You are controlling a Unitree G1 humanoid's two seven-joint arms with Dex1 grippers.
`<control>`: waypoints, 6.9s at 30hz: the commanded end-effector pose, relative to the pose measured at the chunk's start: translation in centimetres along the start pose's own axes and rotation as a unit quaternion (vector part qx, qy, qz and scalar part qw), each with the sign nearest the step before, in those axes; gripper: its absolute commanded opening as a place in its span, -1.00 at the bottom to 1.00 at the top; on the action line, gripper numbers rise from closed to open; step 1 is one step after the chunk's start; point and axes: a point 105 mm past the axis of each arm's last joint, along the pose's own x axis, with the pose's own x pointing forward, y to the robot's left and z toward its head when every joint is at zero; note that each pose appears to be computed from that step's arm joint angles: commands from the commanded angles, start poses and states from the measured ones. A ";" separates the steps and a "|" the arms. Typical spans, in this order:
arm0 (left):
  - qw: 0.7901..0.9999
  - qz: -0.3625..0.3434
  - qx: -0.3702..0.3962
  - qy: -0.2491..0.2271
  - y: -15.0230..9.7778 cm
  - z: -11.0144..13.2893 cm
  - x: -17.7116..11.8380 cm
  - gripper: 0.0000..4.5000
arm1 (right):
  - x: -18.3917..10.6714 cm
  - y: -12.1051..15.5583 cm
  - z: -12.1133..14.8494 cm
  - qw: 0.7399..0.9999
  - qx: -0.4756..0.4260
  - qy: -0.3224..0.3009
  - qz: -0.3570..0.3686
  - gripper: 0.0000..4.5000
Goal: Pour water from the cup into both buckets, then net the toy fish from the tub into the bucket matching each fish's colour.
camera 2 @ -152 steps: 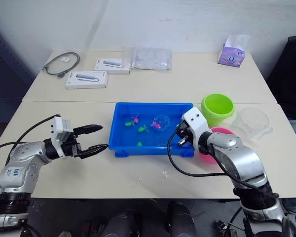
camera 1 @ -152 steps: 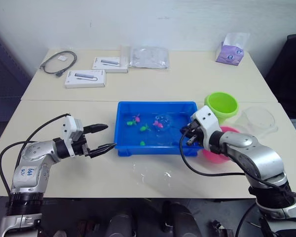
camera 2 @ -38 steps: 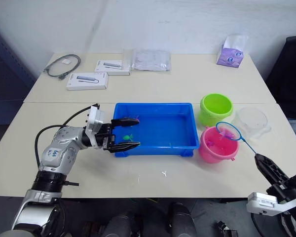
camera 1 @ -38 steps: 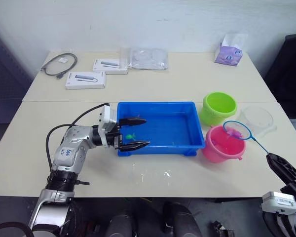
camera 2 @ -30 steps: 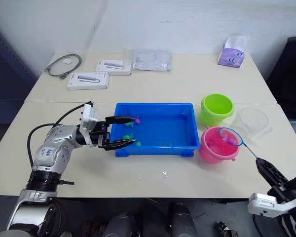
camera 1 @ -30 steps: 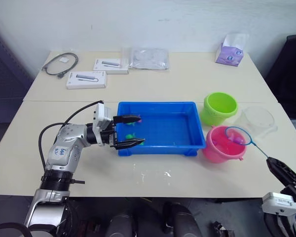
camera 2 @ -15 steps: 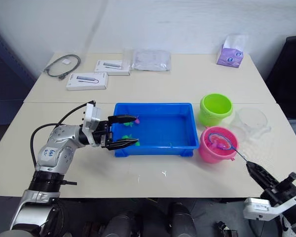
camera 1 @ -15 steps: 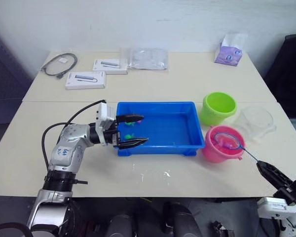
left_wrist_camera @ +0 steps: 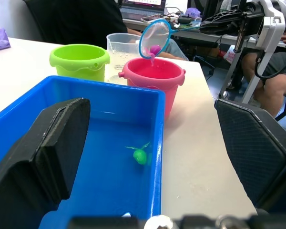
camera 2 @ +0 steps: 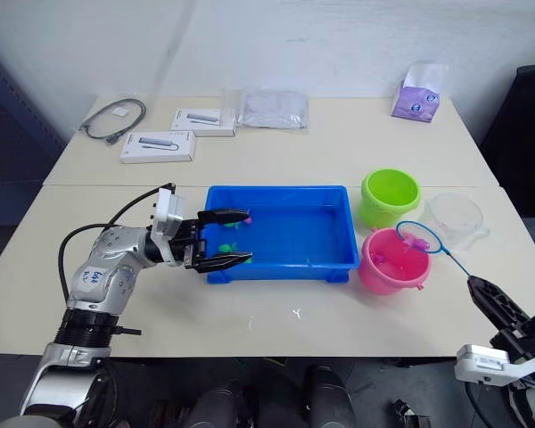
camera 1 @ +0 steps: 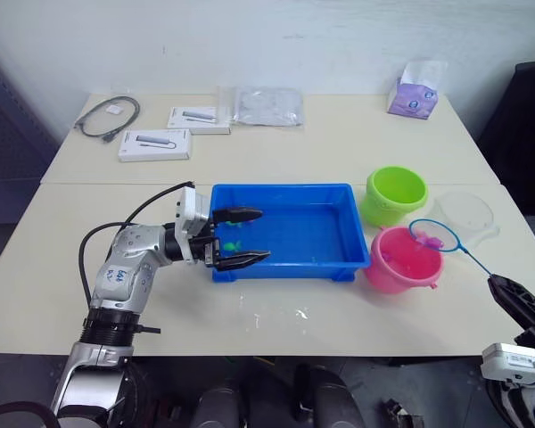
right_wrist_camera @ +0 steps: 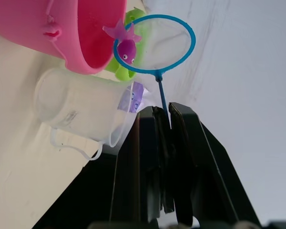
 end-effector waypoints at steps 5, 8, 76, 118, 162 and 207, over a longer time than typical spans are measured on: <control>1.000 0.000 0.013 -0.013 0.1 0.2 0.3 0.99 | 0.0 2.0 1.3 1.000 0.019 -0.010 0.009 -1.00; 1.000 -0.001 0.018 -0.015 0.2 0.5 0.4 0.99 | 0.2 -0.4 0.6 1.000 0.000 0.007 -0.027 -1.00; 0.999 0.018 0.027 -0.021 0.3 0.7 0.0 0.99 | 1.1 -2.4 0.9 0.990 0.111 0.044 -0.071 -1.00; 0.971 0.212 0.014 0.106 -0.9 1.4 -11.8 0.99 | 19.4 -3.3 13.2 0.675 0.651 -0.072 0.339 -1.00; 0.948 0.272 -0.019 0.161 0.3 1.1 -13.3 0.99 | 21.4 -3.9 14.3 0.708 0.639 -0.102 0.283 -1.00; 1.000 -0.014 0.023 0.000 2.5 2.7 -0.6 0.99 | 0.1 -5.3 2.3 0.750 0.660 0.009 0.046 -1.00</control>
